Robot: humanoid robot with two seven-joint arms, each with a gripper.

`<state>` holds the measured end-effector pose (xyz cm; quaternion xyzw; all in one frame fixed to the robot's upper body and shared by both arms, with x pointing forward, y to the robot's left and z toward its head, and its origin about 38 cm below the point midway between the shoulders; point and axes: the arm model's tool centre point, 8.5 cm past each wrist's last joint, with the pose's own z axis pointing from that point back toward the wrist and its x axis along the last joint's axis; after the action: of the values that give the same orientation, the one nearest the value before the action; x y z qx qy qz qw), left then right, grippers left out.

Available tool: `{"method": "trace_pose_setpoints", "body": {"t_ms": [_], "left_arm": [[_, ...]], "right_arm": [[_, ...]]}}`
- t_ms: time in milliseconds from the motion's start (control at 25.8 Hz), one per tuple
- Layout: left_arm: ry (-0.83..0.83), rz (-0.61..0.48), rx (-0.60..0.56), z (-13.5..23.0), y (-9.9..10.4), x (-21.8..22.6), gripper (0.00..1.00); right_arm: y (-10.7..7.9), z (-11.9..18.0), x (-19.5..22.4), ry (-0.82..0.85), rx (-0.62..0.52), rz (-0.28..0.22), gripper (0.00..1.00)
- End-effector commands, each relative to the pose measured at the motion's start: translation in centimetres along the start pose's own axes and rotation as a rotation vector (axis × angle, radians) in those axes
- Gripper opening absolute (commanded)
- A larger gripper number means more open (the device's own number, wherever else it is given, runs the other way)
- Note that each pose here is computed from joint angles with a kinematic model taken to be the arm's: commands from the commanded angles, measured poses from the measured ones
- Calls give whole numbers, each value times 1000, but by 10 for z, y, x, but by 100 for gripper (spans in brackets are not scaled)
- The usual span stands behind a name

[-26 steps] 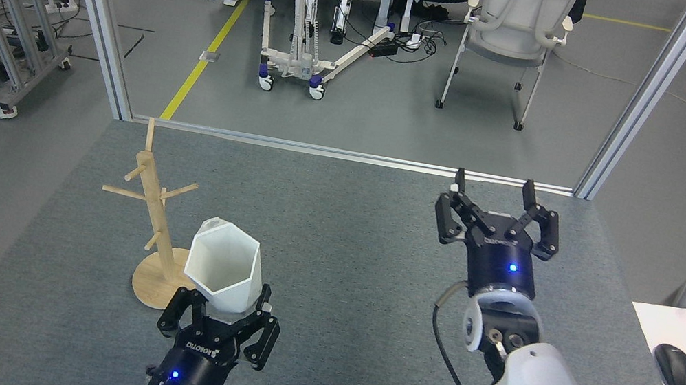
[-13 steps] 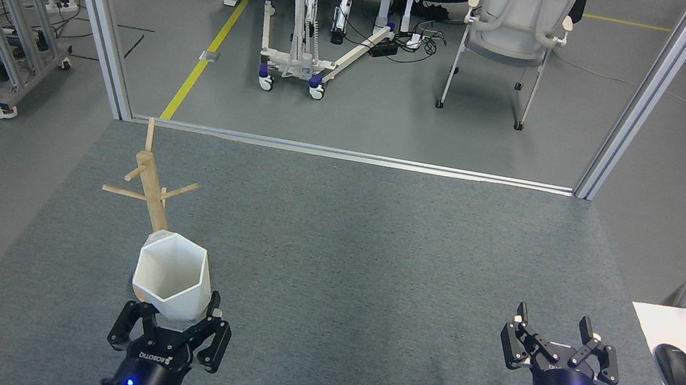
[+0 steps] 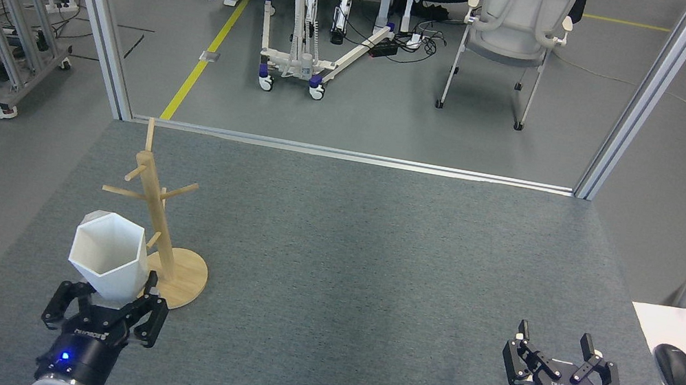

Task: Hang cup on storage rack

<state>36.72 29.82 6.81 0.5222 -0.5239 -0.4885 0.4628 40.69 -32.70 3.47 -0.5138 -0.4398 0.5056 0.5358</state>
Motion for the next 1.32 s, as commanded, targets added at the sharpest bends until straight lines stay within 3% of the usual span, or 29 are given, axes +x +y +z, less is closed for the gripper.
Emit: {"method": "trace_pose_setpoints", "body": {"t_ms": [0,387,814,1278], "left_arm": [[-36,-31,-28,0,-4,-25,0],[-214,-31,-36,-13,-4,-24,0],[-158,-69,-67,-27,-9,-62,0],[-243,-121,-18,-36,8,-76,0]], "right_arm": [[0,0,0,-4,0,1,100],[3,0,5,-22,11,4,100],[5,-1,9,-30,17,12,100],[5,-2,13,-42,18,15,100]]}}
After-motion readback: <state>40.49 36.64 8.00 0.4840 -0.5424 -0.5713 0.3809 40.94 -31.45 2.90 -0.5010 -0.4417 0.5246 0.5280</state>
